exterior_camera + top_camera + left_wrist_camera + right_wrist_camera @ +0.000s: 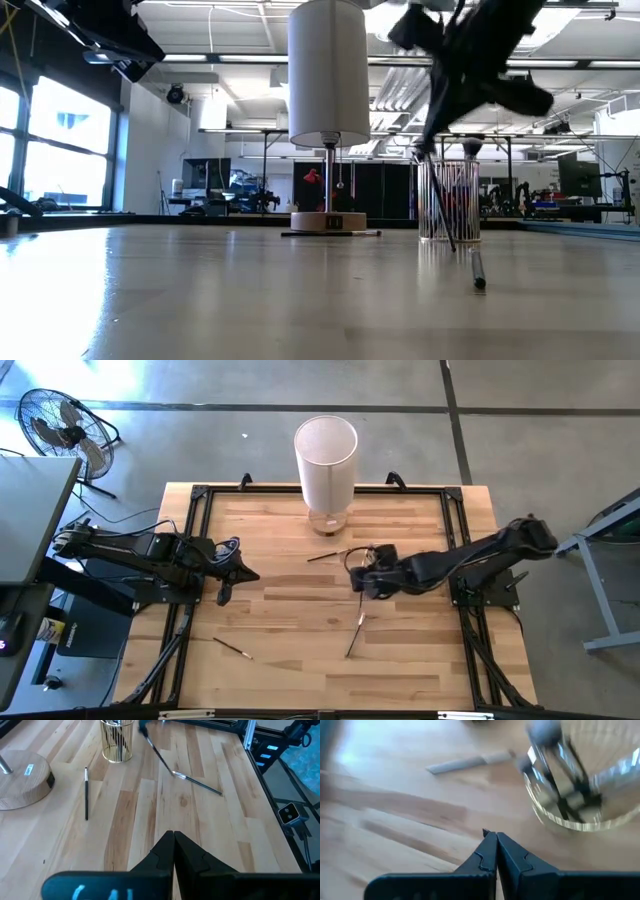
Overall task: Pick & Place Makeup Brushes
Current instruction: Put the black eyebrow brush into the makeup brush holder, then put the black eyeshadow brush into the makeup brush holder
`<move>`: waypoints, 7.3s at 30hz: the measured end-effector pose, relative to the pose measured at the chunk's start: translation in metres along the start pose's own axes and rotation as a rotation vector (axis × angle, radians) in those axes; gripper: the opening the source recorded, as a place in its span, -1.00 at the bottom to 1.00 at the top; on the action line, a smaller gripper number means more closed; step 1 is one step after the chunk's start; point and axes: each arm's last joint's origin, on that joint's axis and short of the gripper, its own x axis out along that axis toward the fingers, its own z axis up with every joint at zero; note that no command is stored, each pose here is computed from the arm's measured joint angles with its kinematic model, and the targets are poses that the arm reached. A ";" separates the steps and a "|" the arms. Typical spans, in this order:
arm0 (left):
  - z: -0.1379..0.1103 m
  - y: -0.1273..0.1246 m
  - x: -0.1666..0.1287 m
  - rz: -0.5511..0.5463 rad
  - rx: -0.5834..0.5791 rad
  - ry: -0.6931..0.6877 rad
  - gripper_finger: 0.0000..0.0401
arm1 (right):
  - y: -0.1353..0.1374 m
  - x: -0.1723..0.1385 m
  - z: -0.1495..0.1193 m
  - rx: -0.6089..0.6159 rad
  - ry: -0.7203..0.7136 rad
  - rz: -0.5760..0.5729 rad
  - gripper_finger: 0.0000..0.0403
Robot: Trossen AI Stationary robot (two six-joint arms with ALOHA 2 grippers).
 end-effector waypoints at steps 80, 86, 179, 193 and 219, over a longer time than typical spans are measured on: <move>-0.063 -0.175 0.137 0.033 0.277 0.895 -0.49 | -0.082 -0.071 -0.033 -0.727 0.201 0.232 -0.88; -0.077 -0.178 0.144 0.036 0.301 0.949 -0.49 | -0.082 -0.072 -0.034 -0.725 0.199 0.231 -0.90; 0.212 -0.091 0.174 0.123 0.150 -0.277 -1.00 | -0.004 -0.093 -0.001 -1.044 -0.490 0.846 -0.94; 0.186 -0.083 0.177 0.175 0.029 -0.017 -1.00 | -0.060 -0.086 0.002 -0.874 -0.062 0.510 -0.99; 0.002 -0.019 0.071 0.013 0.112 -0.135 -1.00 | -0.059 -0.080 -0.037 -0.515 0.090 0.436 -1.00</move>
